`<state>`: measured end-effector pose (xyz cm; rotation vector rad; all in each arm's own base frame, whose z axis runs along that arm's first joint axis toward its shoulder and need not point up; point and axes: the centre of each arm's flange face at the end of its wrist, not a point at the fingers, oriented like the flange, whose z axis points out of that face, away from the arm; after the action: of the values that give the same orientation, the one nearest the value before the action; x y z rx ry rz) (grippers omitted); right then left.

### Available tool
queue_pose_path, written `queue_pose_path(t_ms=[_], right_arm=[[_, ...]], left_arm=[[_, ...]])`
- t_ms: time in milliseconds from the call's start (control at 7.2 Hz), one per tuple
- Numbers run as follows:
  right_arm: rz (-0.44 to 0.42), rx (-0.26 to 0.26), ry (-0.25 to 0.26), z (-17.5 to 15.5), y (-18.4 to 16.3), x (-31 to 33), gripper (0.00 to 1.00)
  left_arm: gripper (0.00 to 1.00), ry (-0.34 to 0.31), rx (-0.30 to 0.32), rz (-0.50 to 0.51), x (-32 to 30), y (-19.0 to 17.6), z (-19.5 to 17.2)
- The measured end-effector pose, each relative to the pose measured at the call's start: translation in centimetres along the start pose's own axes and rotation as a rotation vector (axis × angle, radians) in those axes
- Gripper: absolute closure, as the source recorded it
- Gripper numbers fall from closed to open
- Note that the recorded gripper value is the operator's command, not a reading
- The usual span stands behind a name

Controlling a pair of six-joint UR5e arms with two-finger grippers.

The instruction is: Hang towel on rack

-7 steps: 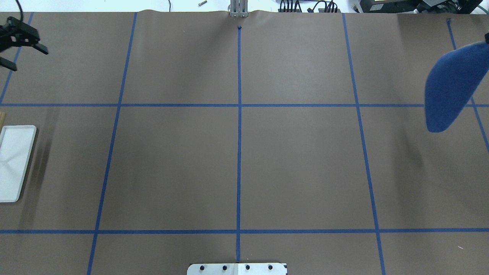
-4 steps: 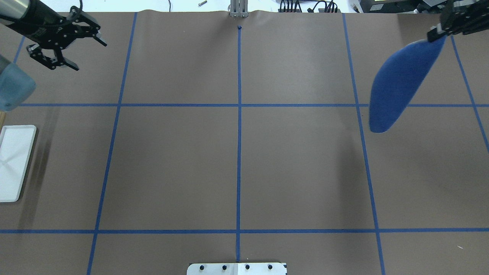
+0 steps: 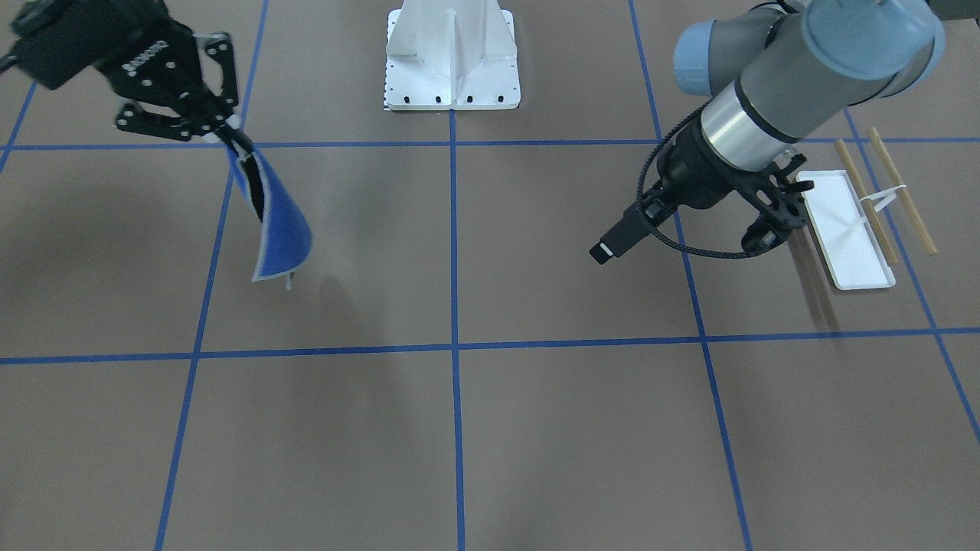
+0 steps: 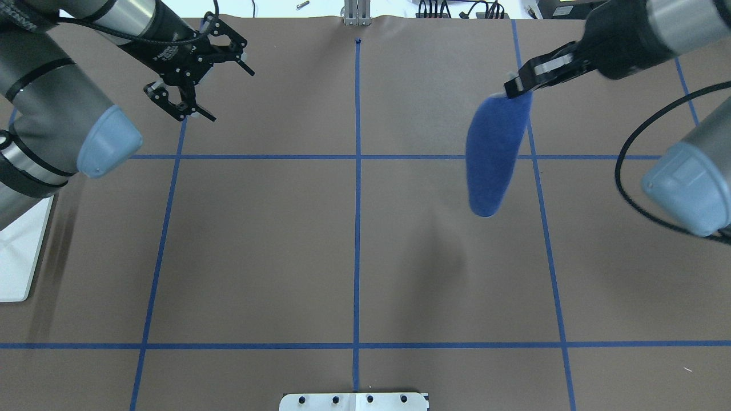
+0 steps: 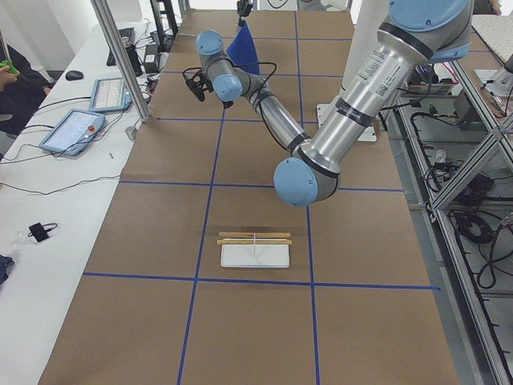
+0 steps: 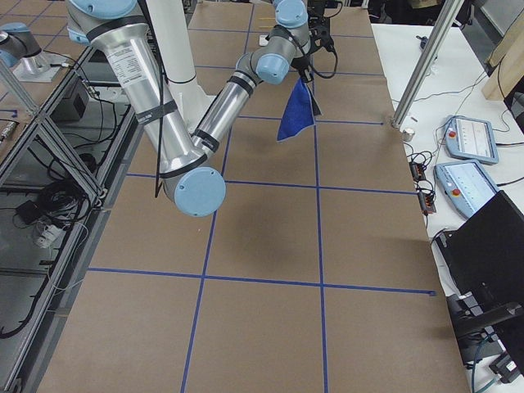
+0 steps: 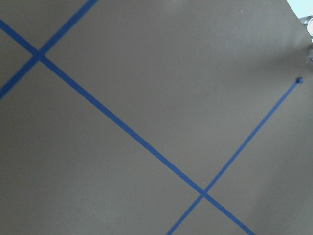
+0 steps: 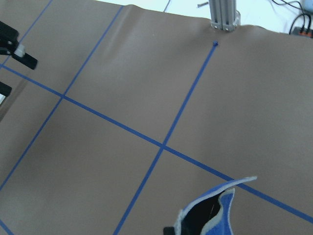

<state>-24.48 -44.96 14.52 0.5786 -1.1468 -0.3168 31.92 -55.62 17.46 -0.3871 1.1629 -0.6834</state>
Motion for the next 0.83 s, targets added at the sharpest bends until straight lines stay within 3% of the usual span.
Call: queue_pose_path(t_ms=[278, 833], right_arm=[[-0.094, 0.085, -0.012, 4.1, 2.4, -7.2, 1.0], [-0.126, 0.125, -0.034, 5.0, 2.8, -11.1, 1.0]], left_arm=[[0.02, -0.019, -0.047, 0.014, 1.3, 3.3, 2.5], [0.02, -0.08, -0.135, 0.062, 5.4, 9.8, 9.1]])
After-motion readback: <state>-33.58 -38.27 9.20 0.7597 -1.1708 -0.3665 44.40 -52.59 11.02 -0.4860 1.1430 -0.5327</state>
